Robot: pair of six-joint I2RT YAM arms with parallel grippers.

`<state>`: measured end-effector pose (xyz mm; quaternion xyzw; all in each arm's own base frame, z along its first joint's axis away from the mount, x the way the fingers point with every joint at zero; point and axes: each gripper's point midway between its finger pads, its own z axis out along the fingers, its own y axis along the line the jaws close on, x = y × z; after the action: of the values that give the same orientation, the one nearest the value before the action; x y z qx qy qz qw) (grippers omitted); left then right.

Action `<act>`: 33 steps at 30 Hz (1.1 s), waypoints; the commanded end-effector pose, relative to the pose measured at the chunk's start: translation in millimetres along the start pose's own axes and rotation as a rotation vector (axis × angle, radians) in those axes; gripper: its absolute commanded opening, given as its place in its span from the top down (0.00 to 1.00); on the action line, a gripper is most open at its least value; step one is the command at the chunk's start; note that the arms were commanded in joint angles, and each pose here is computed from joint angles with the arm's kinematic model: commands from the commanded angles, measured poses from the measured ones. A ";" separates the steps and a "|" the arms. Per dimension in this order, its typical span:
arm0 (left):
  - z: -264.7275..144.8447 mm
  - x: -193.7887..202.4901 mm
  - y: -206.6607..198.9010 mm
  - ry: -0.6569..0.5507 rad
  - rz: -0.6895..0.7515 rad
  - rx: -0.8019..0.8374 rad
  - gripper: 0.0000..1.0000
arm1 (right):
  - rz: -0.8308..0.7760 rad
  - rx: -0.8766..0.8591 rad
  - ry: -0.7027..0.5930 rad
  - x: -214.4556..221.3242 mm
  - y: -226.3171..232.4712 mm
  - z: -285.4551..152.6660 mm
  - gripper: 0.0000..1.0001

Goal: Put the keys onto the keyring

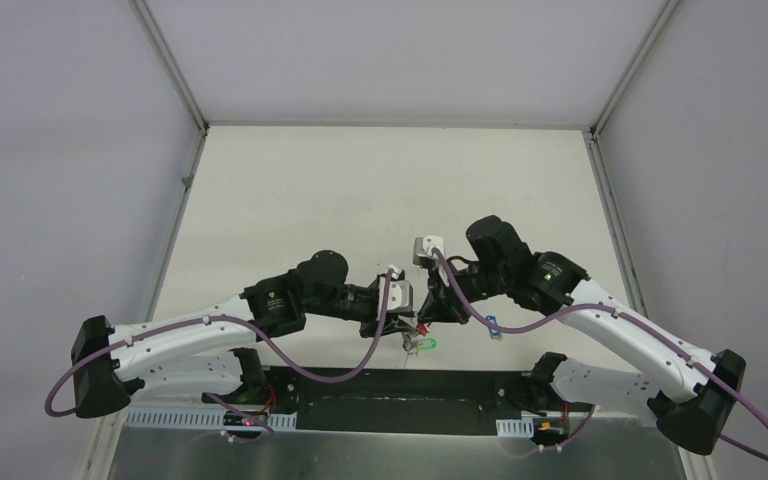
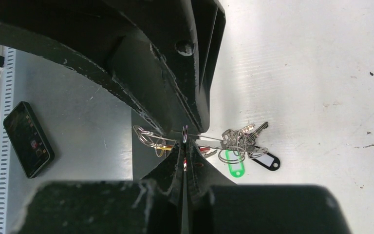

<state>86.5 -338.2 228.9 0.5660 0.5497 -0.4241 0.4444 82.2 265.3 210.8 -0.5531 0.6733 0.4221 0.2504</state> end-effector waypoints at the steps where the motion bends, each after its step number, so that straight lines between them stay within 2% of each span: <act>1: 1.5 -23.4 -6.9 -0.059 0.036 0.040 0.71 | -0.054 0.012 -0.074 -27.9 2.2 -8.6 1.00; 8: 3.4 -22.3 -6.4 -0.066 0.032 0.032 0.84 | -0.052 0.003 -0.092 -30.2 4.2 -8.2 1.00; 16: 3.7 -25.4 -1.7 -0.080 0.028 0.003 0.80 | -0.055 -0.006 -0.098 -30.0 5.9 -8.0 1.00; 18: 3.9 -24.8 -1.9 -0.081 0.028 0.004 0.86 | -0.056 -0.005 -0.100 -29.8 6.1 -8.2 1.00; 20: 3.9 -24.3 -2.1 -0.082 0.029 0.005 0.98 | -0.056 -0.002 -0.099 -29.6 5.6 -8.3 1.00; 25: 0.5 -25.7 -1.8 -0.096 0.023 -0.008 1.00 | -0.060 0.017 -0.102 -28.4 2.3 -8.1 1.00; 26: -0.2 -24.9 -1.3 -0.095 0.021 -0.014 1.00 | -0.059 0.030 -0.106 -29.1 0.8 -8.8 0.98; 28: -2.2 -24.7 -0.9 -0.099 0.014 -0.023 1.00 | -0.066 0.065 -0.120 -30.8 -2.7 -12.0 0.71; 30: -4.3 -31.5 0.5 -0.130 0.017 -0.036 1.00 | -0.085 0.112 -0.152 -34.0 -5.4 -18.7 0.54; 33: -7.6 -37.1 0.0 -0.176 0.018 -0.045 1.00 | -0.125 0.174 -0.216 -37.4 -7.2 -29.3 0.44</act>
<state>87.4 -337.5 231.8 0.5507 0.5518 -0.4279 0.4574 89.7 263.6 226.7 -0.5384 0.6681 0.4151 0.3024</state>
